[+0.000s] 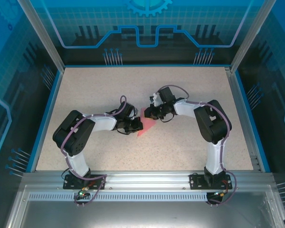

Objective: Fold a paper plane with a square sheet of paper (pick it up from the middle)
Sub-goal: Fourth fold the wing at the center of the table.

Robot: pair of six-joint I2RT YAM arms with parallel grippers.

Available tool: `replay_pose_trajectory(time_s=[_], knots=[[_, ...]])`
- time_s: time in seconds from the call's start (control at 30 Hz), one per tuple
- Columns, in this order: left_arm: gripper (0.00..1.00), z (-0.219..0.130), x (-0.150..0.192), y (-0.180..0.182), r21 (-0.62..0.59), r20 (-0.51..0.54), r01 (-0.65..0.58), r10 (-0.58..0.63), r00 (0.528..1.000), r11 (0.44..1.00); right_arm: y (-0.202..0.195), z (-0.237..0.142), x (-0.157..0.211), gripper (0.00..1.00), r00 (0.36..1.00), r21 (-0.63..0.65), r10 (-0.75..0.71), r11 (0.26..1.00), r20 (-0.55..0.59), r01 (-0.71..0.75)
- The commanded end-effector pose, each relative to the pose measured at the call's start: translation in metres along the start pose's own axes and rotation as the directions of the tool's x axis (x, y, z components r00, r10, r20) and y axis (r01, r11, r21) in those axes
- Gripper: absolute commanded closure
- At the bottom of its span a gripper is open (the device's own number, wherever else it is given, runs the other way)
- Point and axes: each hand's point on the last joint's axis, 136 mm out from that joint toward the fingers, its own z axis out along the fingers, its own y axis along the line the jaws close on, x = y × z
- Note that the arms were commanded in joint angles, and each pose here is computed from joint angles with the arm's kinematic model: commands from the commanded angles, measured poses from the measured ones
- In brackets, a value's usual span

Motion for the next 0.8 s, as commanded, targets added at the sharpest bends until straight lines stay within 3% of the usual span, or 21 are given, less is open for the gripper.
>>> replay_pose_trajectory(time_s=[0.0, 0.77], knots=[[1.00, 0.003, 0.021, 0.045, -0.166, -0.061, 0.033, -0.043, 0.997, 0.986, -0.012, 0.017, 0.008, 0.89, 0.999, 0.016, 0.015, 1.000, -0.029, -0.015], [1.00, 0.005, 0.039, 0.066, -0.213, -0.096, 0.032, -0.054, 0.994, 0.976, -0.088, -0.005, -0.049, 0.88, 0.991, 0.185, 0.109, 0.975, 0.079, -0.122]])
